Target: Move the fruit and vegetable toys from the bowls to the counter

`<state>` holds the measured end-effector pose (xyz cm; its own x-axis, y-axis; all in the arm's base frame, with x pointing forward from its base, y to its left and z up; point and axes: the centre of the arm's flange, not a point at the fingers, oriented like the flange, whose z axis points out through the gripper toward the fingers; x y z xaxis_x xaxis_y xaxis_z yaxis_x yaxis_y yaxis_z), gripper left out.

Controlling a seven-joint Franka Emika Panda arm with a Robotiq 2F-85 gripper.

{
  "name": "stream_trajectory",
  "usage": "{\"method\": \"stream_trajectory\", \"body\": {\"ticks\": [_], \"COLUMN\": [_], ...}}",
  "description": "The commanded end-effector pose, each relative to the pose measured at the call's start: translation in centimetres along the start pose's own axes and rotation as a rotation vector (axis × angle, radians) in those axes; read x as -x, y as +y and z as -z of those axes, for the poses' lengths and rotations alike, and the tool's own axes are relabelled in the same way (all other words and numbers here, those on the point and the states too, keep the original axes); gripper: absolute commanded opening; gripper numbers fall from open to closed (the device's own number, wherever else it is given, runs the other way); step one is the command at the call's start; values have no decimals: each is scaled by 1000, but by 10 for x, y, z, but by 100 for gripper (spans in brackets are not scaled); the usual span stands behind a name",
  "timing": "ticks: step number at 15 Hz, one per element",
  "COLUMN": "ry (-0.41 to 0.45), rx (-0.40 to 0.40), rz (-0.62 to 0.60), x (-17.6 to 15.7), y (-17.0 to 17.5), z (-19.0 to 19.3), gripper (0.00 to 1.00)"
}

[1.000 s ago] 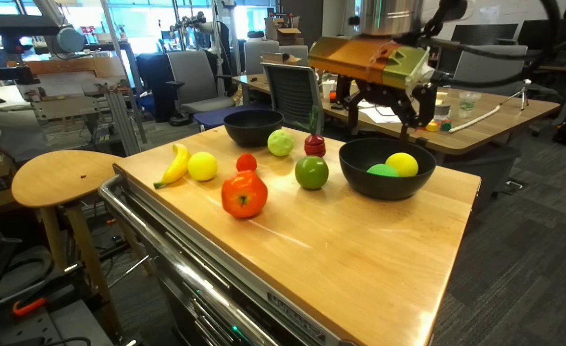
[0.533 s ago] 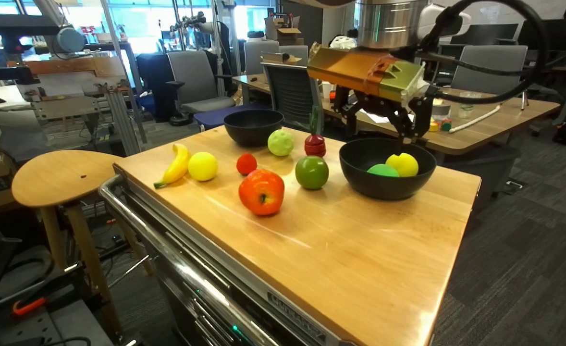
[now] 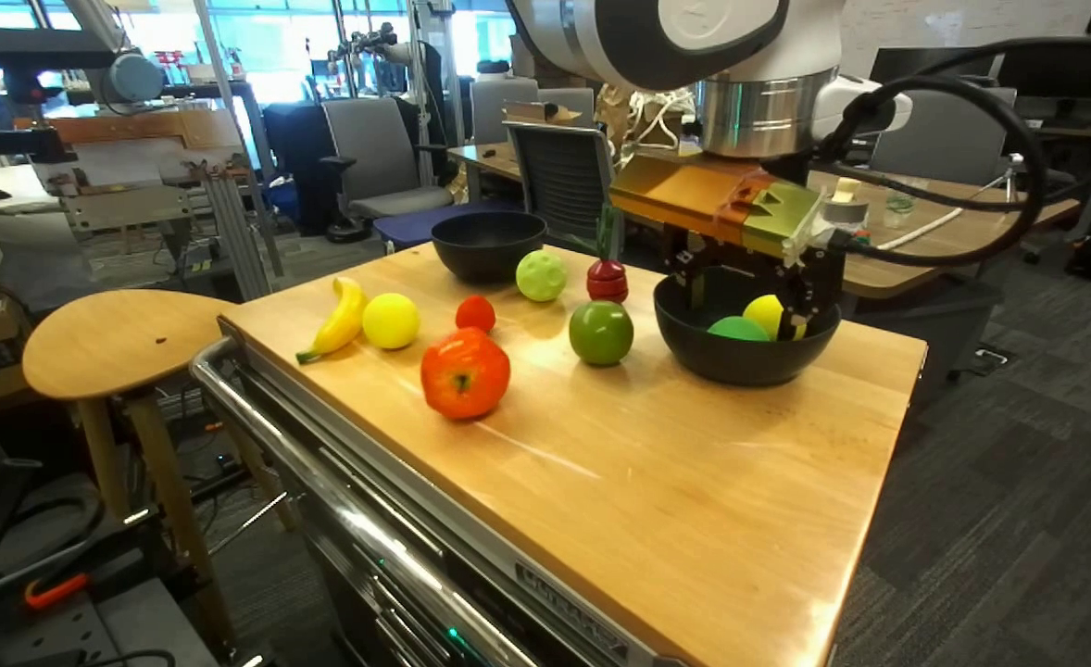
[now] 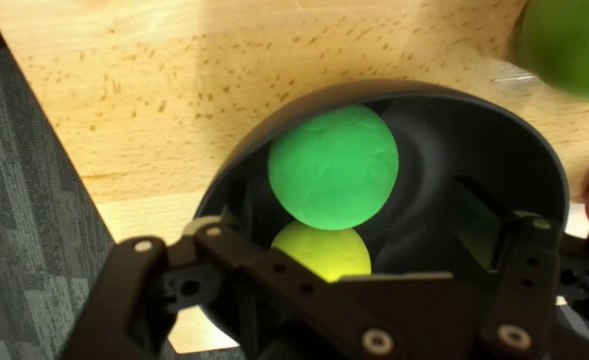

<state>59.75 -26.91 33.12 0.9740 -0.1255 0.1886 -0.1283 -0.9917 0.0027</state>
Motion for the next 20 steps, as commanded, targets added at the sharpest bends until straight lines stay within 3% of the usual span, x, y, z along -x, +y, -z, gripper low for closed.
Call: {"method": "stream_trajectory", "body": {"ticks": [1, 5, 6, 10, 15, 18, 20], "ry": [22, 12, 14, 45, 77, 7, -34], "rx": [36, 44, 44, -9, -121, -150, -130], "rz": [6, 23, 27, 99, 362, 490, 512], "x": [-14, -10, -10, -7, 25, 62, 91], "y": [2, 0, -1, -11, -41, -39, -25], "z": [-5, -12, -10, 29, 125, 148, 143], "gripper": [65, 33, 29, 23, 23, 23, 23]}}
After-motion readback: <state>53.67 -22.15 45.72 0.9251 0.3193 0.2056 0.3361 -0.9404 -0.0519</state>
